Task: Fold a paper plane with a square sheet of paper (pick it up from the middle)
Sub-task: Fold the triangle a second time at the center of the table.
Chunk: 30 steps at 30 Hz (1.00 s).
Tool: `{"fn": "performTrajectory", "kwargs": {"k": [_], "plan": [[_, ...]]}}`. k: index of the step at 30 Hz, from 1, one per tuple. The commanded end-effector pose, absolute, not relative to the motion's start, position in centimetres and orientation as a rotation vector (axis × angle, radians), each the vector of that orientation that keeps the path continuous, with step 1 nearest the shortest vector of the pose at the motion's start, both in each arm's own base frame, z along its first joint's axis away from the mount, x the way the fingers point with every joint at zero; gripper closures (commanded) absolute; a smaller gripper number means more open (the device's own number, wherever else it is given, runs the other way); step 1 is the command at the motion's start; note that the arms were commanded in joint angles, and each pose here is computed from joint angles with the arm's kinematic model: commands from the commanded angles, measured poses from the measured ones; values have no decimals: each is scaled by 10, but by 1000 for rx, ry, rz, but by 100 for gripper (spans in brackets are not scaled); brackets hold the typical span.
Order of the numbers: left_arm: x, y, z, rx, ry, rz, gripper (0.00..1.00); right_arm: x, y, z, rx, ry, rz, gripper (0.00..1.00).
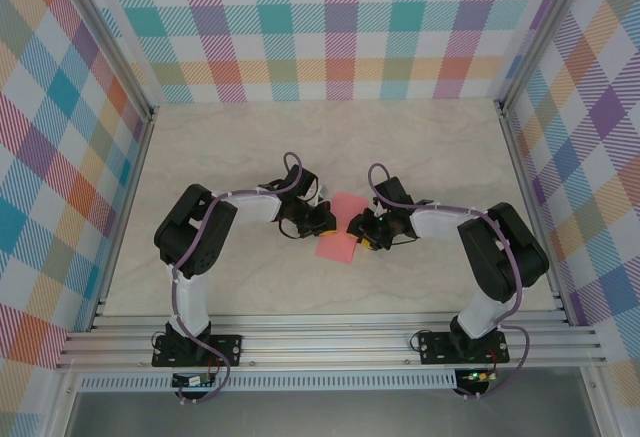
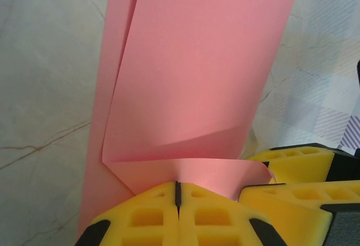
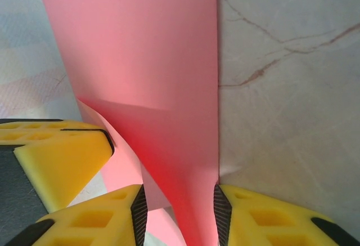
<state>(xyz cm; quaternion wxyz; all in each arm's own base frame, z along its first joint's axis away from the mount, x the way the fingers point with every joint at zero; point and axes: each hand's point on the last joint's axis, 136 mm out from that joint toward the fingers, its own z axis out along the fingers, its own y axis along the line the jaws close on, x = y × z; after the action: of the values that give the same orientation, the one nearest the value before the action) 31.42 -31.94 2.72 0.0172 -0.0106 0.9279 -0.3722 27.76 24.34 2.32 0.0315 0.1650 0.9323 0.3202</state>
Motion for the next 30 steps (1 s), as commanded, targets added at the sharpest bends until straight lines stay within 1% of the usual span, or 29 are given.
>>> {"fn": "performTrajectory", "kwargs": {"k": [1, 7, 10, 18, 21, 23, 25, 30], "plan": [[315, -320, 33, -9, 2884, -1148, 100, 281, 244, 20, 535, 2872, 980, 61], [314, -320, 31, -11, 2891, -1144, 100, 281, 235, 24, 586, 2842, 933, 61], [314, -319, 32, -7, 2888, -1140, 100, 282, 235, 29, 565, 2818, 940, 59], [314, -319, 32, -11, 2891, -1141, 100, 279, 235, 15, 600, 2864, 922, 60], [314, -319, 31, -8, 2893, -1142, 100, 280, 244, 17, 562, 2862, 999, 60], [314, -320, 30, -6, 2893, -1144, 100, 280, 251, 17, 538, 2868, 1047, 63], [314, -320, 30, -8, 2894, -1141, 100, 282, 254, 19, 534, 2853, 1076, 65], [315, -318, 32, -11, 2887, -1131, 100, 286, 256, 24, 520, 2827, 1097, 65]]}}
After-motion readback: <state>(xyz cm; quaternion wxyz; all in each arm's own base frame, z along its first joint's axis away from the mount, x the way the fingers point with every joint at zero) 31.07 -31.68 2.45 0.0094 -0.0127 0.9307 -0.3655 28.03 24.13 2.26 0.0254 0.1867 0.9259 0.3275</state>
